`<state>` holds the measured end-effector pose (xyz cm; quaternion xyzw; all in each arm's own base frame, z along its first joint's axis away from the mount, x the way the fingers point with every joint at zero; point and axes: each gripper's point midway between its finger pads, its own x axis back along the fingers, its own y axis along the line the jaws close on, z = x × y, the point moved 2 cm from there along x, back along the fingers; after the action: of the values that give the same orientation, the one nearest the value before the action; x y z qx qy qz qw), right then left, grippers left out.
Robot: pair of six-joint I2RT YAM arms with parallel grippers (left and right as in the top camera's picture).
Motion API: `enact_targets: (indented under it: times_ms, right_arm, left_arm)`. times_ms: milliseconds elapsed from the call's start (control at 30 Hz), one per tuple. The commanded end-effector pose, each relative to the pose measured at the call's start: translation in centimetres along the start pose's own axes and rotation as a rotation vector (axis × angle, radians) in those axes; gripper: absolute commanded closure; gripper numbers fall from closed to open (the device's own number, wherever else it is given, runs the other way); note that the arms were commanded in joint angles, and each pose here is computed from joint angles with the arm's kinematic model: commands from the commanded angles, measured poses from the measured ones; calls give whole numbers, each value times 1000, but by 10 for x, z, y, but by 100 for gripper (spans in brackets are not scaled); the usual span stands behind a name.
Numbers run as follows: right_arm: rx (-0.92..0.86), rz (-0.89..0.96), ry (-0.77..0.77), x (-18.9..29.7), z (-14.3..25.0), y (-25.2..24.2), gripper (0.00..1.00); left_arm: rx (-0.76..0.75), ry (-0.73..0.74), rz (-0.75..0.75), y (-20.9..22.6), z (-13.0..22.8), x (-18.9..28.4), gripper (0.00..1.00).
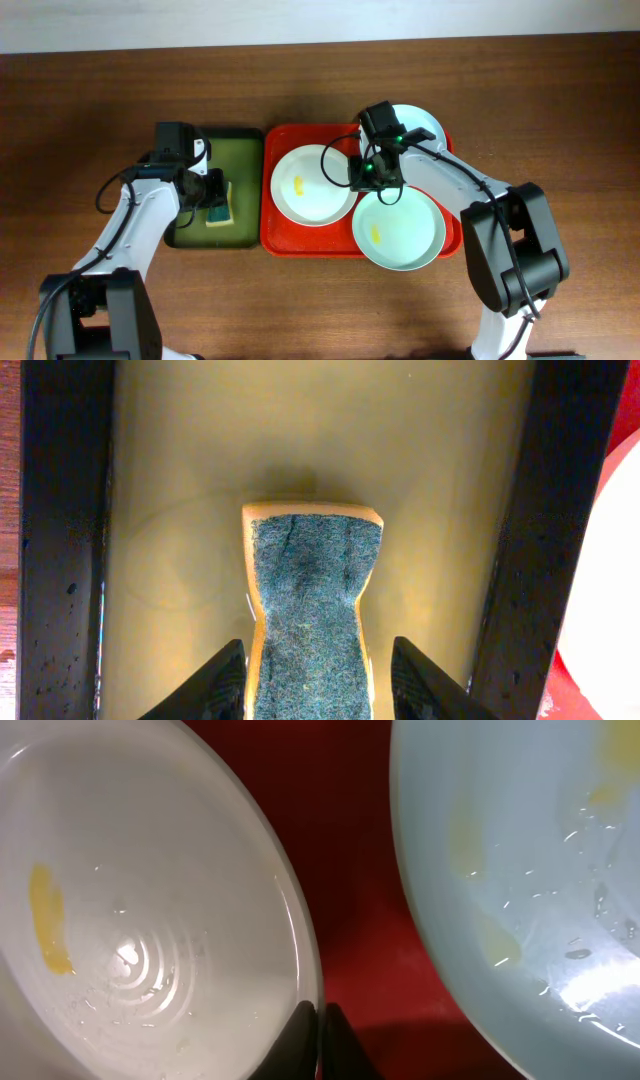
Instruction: Clean dirty plates on tray and stack at the side
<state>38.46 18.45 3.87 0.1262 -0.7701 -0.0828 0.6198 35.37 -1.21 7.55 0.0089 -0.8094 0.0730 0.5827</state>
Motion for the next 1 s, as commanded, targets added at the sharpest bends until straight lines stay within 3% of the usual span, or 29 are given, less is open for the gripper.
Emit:
enact_targets:
  times_ms: [0,267,433,500,600,733,800,933,967]
  right_arm:
    - [-4,-4,22,-6,6,1,90]
    - [-4,-3,22,-6,6,1,89]
    - [-3,-3,23,-6,6,1,83]
    - [-4,-2,26,-6,7,1,74]
    - [-4,-1,29,-6,8,1,73]
    - [-5,1,34,-6,9,0,73]
    - [-4,2,39,-7,11,0,81]
    - [23,20,36,-10,15,7,81]
    - [24,24,35,-10,15,6,85]
  left_arm:
    - [19,9,-29,6,3,-4,61]
    - [48,90,-19,6,15,-33,60]
    - [49,94,-18,6,15,-34,64]
    - [50,109,-21,7,18,-39,63]
    - [51,129,-24,8,21,-49,64]
    - [51,122,-23,8,19,-49,65]
    - [50,121,-23,8,19,-49,65]
    - [50,119,-23,8,18,-49,64]
    - [50,119,-22,8,18,-49,64]
